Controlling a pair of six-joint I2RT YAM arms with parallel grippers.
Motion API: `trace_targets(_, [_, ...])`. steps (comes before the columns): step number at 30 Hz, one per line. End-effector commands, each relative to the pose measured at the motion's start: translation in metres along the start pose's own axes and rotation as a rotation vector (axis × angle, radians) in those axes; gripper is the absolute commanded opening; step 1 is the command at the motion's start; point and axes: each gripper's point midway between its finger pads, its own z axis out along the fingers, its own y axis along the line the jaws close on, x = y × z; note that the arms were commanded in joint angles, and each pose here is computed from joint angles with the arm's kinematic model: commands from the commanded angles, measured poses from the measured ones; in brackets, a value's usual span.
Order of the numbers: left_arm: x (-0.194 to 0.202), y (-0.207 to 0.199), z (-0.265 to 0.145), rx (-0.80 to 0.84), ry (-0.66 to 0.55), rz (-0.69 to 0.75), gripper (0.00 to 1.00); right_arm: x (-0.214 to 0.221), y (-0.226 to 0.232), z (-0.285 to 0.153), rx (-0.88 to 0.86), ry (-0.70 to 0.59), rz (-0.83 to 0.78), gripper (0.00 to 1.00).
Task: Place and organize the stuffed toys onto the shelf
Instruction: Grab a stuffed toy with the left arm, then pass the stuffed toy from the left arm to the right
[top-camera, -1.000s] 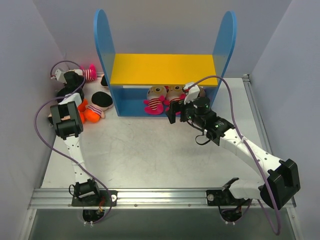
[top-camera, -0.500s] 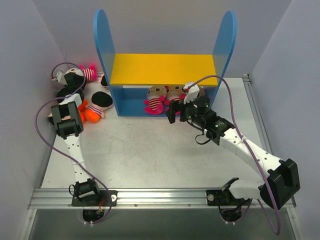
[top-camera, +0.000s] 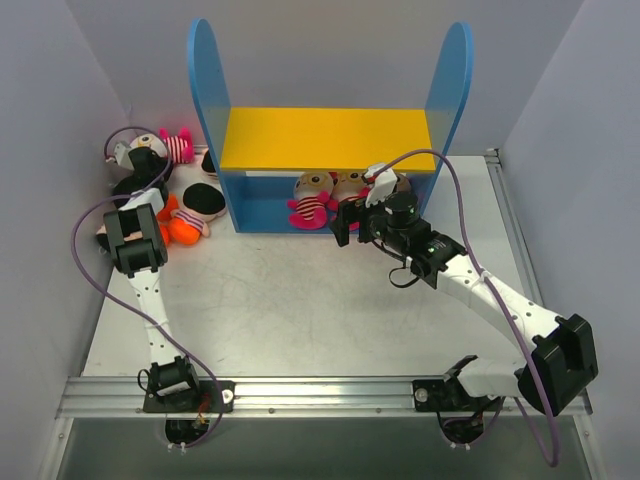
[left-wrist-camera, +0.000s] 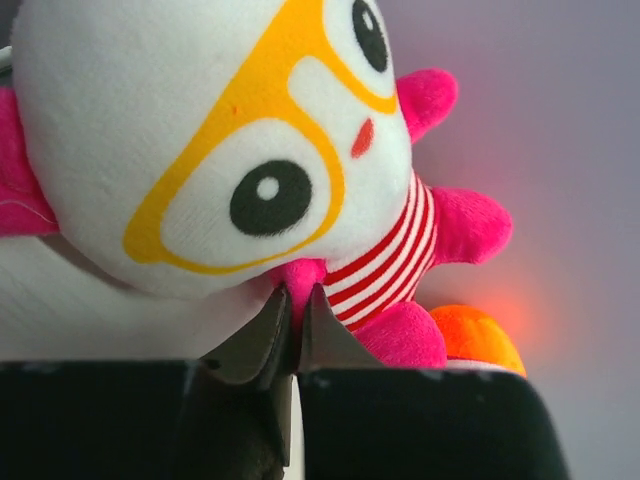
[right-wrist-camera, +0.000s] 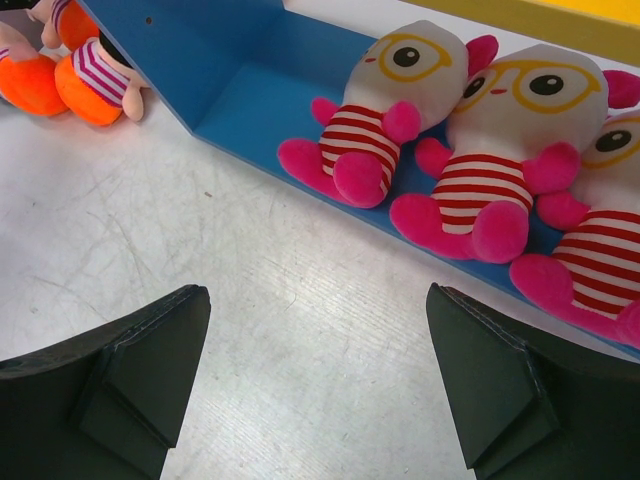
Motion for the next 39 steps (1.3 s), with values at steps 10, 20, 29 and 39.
trace_targets(10, [-0.066,-0.085,-0.057,0.181,-0.103,0.143,0.02,-0.041,0.009,-0.027,-0.028,-0.126,0.019,0.93])
trace_targets(20, [-0.125,-0.14,-0.166,0.165,-0.159,0.415,0.03,-0.048,0.01,-0.072,-0.031,-0.172,0.027,0.93])
trace_targets(29, [-0.119,-0.128,-0.298,0.062,-0.003,0.529,0.02,-0.044,0.021,-0.093,-0.083,-0.155,0.061,0.93])
trace_targets(39, [-0.016,-0.095,-0.442,0.177,0.295,0.603,0.03,-0.005,0.06,-0.086,-0.264,-0.036,0.149,0.91])
